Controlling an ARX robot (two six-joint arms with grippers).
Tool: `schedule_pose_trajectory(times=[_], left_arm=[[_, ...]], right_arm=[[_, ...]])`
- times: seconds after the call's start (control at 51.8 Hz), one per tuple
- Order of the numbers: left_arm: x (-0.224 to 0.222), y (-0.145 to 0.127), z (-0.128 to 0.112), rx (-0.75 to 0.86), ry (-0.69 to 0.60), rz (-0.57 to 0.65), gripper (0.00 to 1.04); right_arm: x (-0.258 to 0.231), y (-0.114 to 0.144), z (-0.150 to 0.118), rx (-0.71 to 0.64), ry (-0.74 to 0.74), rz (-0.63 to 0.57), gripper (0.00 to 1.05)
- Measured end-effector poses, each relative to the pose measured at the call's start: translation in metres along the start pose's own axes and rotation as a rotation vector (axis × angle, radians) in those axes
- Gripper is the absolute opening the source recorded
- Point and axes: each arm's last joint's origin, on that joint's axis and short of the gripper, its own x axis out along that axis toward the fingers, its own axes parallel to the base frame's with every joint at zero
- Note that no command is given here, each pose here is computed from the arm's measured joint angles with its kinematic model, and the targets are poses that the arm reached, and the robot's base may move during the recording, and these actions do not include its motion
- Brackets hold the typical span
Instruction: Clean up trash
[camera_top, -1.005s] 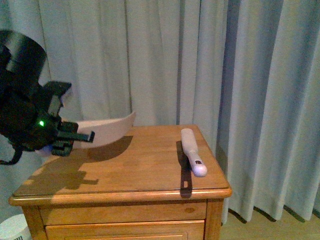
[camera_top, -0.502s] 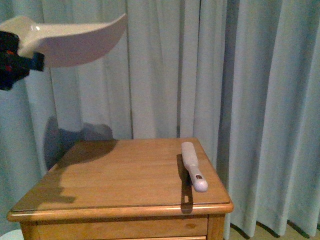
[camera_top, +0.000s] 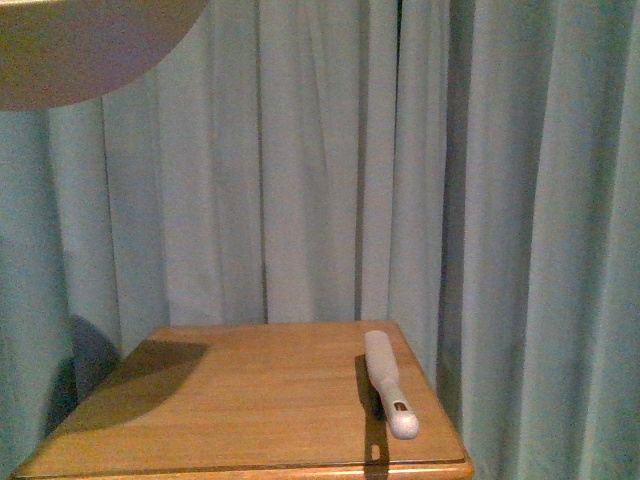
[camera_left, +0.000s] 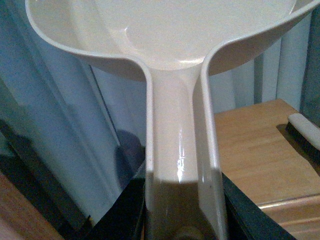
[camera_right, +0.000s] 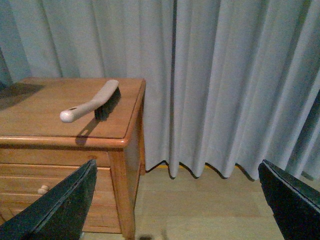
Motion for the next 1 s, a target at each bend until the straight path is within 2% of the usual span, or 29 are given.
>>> schedule_pose_trajectory(times=[0.425, 1.005], left_arm=[[-0.028, -0.002, -0.017, -0.010, 0.011, 0.005, 0.28], [-0.029, -0.002, -0.029, -0.087, 0.054, 0.006, 0.28]], right_arm=[[0.000, 0.000, 0.000, 0.000, 0.000, 0.000, 0.97], [0.000, 0.000, 0.000, 0.000, 0.000, 0.000, 0.97]])
